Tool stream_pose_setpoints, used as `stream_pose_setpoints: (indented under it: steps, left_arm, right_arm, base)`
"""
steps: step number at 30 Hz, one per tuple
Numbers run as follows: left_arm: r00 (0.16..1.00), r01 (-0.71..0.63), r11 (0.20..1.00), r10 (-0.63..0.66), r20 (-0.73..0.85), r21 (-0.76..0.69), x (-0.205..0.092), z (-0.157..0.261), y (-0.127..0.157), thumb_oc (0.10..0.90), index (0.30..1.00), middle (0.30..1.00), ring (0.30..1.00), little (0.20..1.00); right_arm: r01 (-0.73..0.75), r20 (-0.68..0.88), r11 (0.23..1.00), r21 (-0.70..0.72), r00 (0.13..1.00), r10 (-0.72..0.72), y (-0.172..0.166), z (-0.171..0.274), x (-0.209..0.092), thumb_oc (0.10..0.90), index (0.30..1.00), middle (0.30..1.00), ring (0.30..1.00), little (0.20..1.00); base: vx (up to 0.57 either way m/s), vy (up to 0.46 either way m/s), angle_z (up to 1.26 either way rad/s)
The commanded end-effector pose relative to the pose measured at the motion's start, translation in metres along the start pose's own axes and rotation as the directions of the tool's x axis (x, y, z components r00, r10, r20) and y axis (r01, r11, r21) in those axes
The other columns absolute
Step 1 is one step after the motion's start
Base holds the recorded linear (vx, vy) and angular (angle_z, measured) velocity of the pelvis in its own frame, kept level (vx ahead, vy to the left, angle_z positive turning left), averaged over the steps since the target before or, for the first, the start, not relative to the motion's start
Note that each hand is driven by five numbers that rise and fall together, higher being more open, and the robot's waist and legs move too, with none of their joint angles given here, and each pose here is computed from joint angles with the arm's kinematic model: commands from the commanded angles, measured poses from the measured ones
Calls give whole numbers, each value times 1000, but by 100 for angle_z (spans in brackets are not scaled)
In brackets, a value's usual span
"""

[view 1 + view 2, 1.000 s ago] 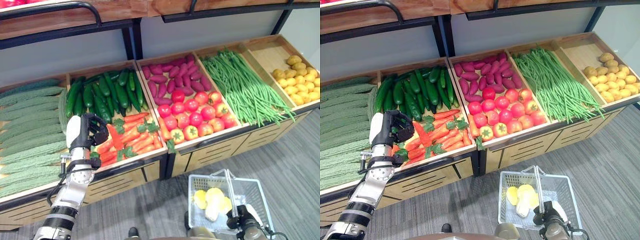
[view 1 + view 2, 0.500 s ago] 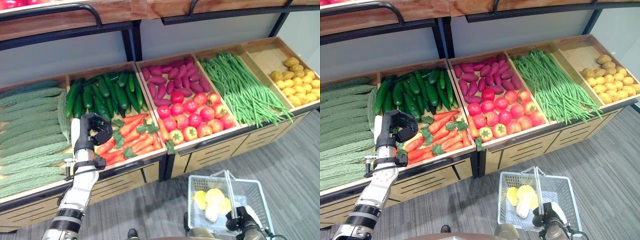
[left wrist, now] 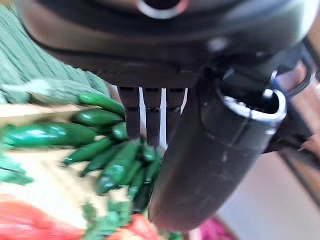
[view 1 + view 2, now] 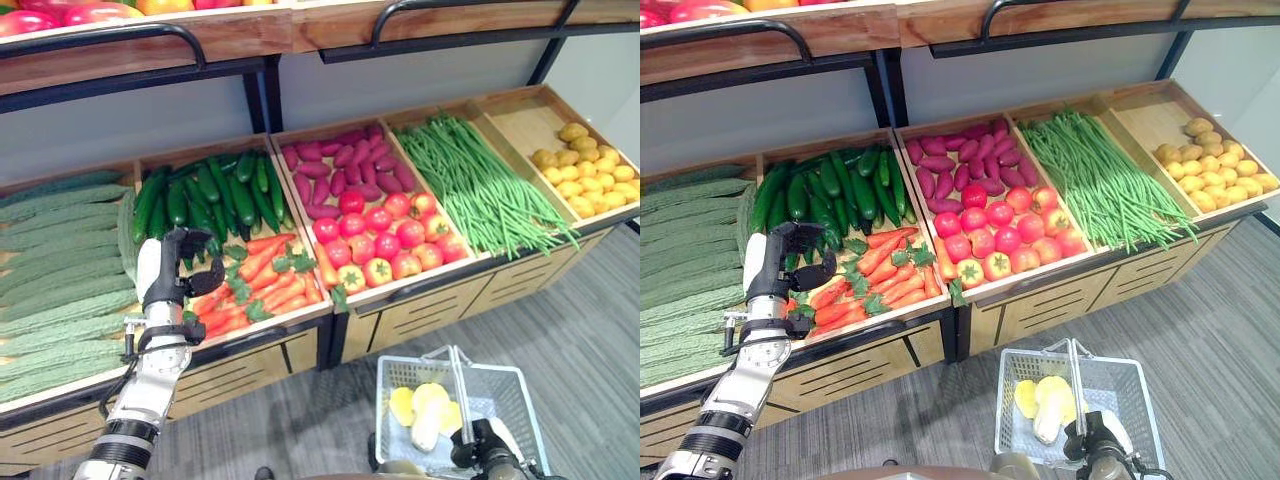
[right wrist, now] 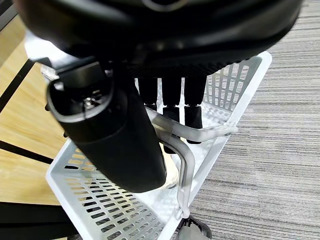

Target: Get the vegetables into the basket

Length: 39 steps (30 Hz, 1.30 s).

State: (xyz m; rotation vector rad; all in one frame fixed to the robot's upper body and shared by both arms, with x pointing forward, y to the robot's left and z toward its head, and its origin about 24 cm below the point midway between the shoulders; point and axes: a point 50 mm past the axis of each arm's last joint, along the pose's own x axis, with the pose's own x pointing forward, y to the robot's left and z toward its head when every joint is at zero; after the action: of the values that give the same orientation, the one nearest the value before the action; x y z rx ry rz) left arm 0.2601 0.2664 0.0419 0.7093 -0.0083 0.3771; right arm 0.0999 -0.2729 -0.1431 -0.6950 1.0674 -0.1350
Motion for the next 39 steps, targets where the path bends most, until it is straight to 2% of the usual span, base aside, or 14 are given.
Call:
stream_pose_setpoints:
  steps: [1,5,14,19,39]
  left_arm:
    - [970,-132,988,113,217,75,34,43,27,900,1000,1000,1000,1000]
    - [968,-127,983,94,233,131,40,46,25,900,1000,1000,1000,1000]
    - [960,-65,985,18,281,158,56,65,10,900,1000,1000,1000,1000]
    - [959,-48,962,-30,282,267,65,66,5,900,1000,1000,1000,1000]
    - [972,-146,929,70,224,341,70,54,14,900,1000,1000,1000,1000]
  right_arm:
    - [38,4,996,-82,999,-38,-11,-6,1,400,300,300,300,300]
    - [44,9,995,-90,999,-43,-13,-4,2,400,300,300,300,300]
    - [59,34,993,-100,998,-56,-19,1,4,400,300,300,300,300]
    - [86,53,992,-92,995,-81,-26,7,6,400,300,300,300,300]
    - [128,97,989,-78,988,-120,-32,25,10,400,300,300,300,300]
  base:
    - [0,0,0]
    - [0,0,0]
    - [8,-16,-5]
    - [11,-21,-14]
    - [23,-4,-6]
